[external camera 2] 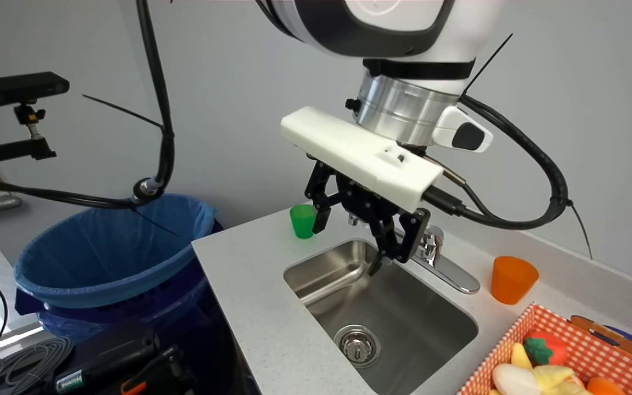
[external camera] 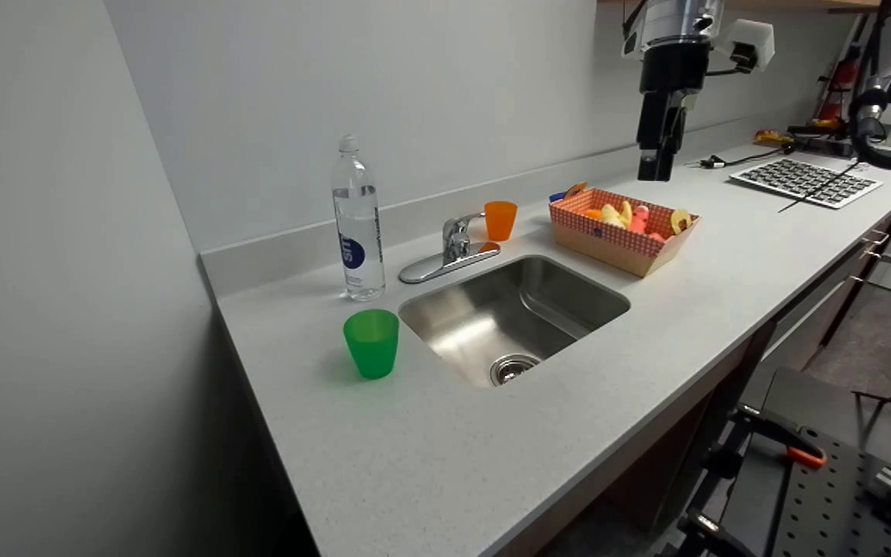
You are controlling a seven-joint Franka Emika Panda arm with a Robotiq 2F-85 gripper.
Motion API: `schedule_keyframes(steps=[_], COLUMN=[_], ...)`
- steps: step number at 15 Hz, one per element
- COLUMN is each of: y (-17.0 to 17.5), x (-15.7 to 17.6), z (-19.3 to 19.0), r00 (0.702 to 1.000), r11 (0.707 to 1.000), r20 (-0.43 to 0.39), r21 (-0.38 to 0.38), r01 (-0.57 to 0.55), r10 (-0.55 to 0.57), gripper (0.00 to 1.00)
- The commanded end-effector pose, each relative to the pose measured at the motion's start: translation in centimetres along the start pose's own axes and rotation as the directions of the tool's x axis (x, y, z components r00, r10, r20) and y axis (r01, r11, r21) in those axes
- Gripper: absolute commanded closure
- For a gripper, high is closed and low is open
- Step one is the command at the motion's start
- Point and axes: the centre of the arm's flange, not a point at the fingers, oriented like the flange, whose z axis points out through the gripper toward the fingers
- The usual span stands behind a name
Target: Lift up the tap handle
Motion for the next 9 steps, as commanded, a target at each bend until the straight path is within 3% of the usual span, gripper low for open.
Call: schedule_keyframes(steps=[1,9], y=[0.0,-0.2], x=[0.0,1.2], z=[0.0,-0.5], r00=[1.000,1.000], r11=[1.000,1.000], r20=[0.000,0.002], r21=[0.000,-0.007], r01=[0.000,0.005], r10=[0.000,-0.005], gripper=[0.00,0.00])
